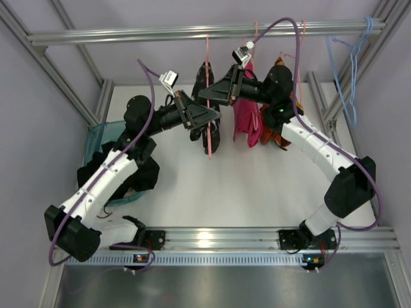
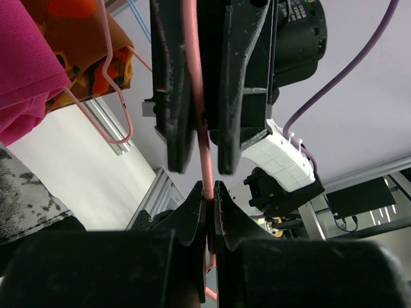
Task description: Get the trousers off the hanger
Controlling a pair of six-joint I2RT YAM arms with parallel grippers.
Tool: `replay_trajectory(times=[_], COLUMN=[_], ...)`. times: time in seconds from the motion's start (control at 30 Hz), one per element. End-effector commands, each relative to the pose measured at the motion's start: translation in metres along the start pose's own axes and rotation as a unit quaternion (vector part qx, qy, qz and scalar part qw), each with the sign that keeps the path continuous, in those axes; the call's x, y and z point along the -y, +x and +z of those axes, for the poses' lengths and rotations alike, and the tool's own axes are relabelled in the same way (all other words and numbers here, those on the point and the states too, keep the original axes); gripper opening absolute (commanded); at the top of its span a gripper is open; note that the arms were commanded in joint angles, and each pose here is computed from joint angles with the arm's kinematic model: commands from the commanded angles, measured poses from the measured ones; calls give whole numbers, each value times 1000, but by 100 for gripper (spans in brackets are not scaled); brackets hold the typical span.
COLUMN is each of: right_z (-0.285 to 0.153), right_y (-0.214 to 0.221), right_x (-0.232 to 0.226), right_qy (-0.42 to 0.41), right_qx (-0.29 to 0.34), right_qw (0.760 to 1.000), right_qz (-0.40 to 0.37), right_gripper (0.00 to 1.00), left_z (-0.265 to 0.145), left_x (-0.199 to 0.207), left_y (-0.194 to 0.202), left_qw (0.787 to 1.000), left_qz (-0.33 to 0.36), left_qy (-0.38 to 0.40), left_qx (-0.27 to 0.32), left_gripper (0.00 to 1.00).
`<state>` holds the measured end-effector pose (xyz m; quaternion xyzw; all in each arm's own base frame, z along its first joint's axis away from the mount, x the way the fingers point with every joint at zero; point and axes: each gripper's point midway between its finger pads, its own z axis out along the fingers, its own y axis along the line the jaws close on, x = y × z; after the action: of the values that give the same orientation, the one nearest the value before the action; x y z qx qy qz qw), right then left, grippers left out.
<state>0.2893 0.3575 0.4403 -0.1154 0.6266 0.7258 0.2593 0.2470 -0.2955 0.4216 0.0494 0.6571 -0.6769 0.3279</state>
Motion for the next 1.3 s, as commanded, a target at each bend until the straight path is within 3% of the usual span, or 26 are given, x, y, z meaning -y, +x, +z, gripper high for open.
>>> replay_trajectory(times=[0.0, 0.03, 0.07, 0.17, 0.27, 0.3, 0.33, 0.4, 0.47, 0.5, 0.53, 0.6, 0.63, 0.8, 0.97, 1.27], right_z=[11, 12, 12, 10, 8, 7, 7, 5, 4, 4, 3, 4, 5, 5, 4, 1], right_y=[3, 3, 3, 0, -1, -2, -1, 0, -1, -1, -2, -4, -5, -10, -11, -12], right_x=[-46, -41, -42, -43, -55, -57, -59, -64, -64, -66, -69, -71, -72, -80, -85, -90], right_qy=[-56, -49, -46, -42, -52, -54, -58, -63, -62, -65, -66, -66, -67, -67, -64, -63], right_qx=[0, 0, 0, 3, 4, 5, 3, 3, 4, 5, 7, 9, 10, 16, 18, 23], right_qw=[998, 999, 999, 999, 999, 999, 998, 998, 998, 998, 998, 997, 997, 997, 997, 997], right_qz=[-37, -24, -12, 4, 5, 3, 1, 3, 14, 15, 17, 25, 26, 39, 37, 34], right_gripper=[14, 7, 0, 0, 0, 0, 0, 0, 0, 0, 0, 0, 0, 0, 0, 0], left_z=[-19, -20, -20, -23, -38, -43, -53, -64, -82, -89, -95, -109, -112, -125, -115, -81], left_x=[74, 72, 68, 55, 44, 36, 37, 25, 22, 8, -2, -26, -34, -80, -107, -128], left_y=[-17, -16, -15, -18, -33, -35, -43, -45, -50, -47, -45, -28, -21, 20, 36, 28], left_qw=[982, 981, 982, 981, 969, 967, 950, 934, 898, 889, 867, 852, 832, 799, 777, 721], left_qz=[142, 146, 146, 168, 222, 232, 287, 329, 403, 419, 460, 486, 522, 581, 612, 661], left_qy=[113, 112, 107, 79, 34, 9, -13, -56, -96, -118, -138, -162, -162, -153, -147, -199], left_qx=[57, 57, 56, 62, 99, 102, 123, 126, 147, 143, 134, 110, 90, 23, -14, 58], left_gripper=[0, 1, 14, 55, 66, 67, 68, 70, 71, 71, 72, 72, 72, 73, 76, 69])
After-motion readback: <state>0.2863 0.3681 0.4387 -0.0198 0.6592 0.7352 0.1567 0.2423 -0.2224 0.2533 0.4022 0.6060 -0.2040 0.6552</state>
